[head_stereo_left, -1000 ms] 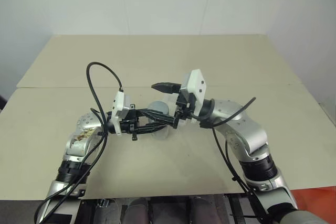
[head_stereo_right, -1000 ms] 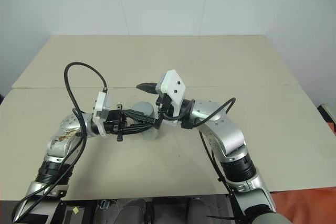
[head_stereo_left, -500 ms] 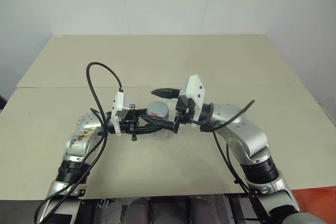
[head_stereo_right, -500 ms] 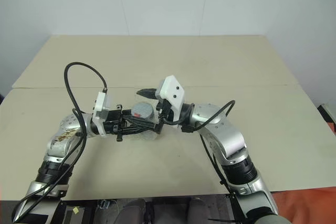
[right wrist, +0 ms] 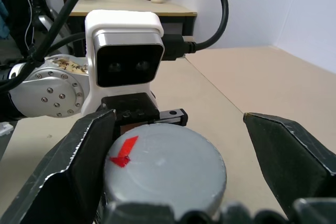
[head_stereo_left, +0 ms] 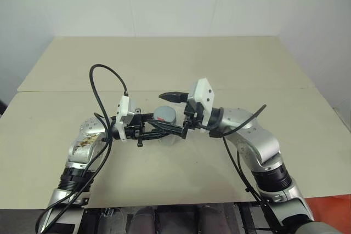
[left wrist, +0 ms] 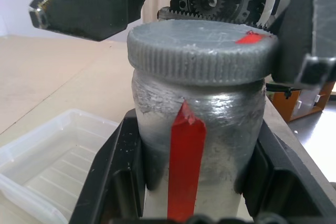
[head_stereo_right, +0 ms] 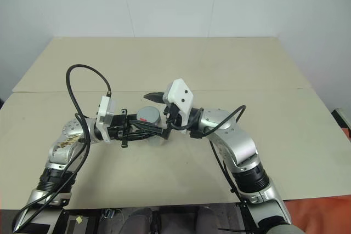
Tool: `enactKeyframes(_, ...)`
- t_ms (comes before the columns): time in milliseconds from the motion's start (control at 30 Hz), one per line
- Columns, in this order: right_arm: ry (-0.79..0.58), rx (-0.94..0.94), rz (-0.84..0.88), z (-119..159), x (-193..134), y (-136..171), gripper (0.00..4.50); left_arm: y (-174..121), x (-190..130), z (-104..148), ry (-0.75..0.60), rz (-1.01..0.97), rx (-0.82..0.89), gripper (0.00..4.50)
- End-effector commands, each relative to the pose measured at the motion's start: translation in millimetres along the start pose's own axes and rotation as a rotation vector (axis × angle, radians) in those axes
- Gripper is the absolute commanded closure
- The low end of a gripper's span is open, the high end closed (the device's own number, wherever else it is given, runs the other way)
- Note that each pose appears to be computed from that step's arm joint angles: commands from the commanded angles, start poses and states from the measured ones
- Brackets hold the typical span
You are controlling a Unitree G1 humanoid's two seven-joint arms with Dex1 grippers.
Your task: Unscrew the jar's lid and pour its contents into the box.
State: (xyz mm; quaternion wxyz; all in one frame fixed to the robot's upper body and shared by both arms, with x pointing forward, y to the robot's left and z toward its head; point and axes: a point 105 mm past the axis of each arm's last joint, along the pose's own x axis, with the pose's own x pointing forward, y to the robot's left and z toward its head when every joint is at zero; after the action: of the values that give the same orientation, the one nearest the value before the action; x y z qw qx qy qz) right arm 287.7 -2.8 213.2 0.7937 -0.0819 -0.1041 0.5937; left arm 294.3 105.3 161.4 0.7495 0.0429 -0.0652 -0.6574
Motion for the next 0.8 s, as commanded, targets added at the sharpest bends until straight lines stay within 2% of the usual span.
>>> enactKeyframes(33,-0.02,-0.029,-0.049,8.7,-8.7,-10.1,0.02,1.0,-0.6,11.8,-0.014,-0.011,0.045,2.56)
enactKeyframes(800,0.019,-0.027,-0.183,5.4,-49.9,-29.2,0.02,0.1,-7.5,15.3,-0.002,-0.005,0.053,2.56)
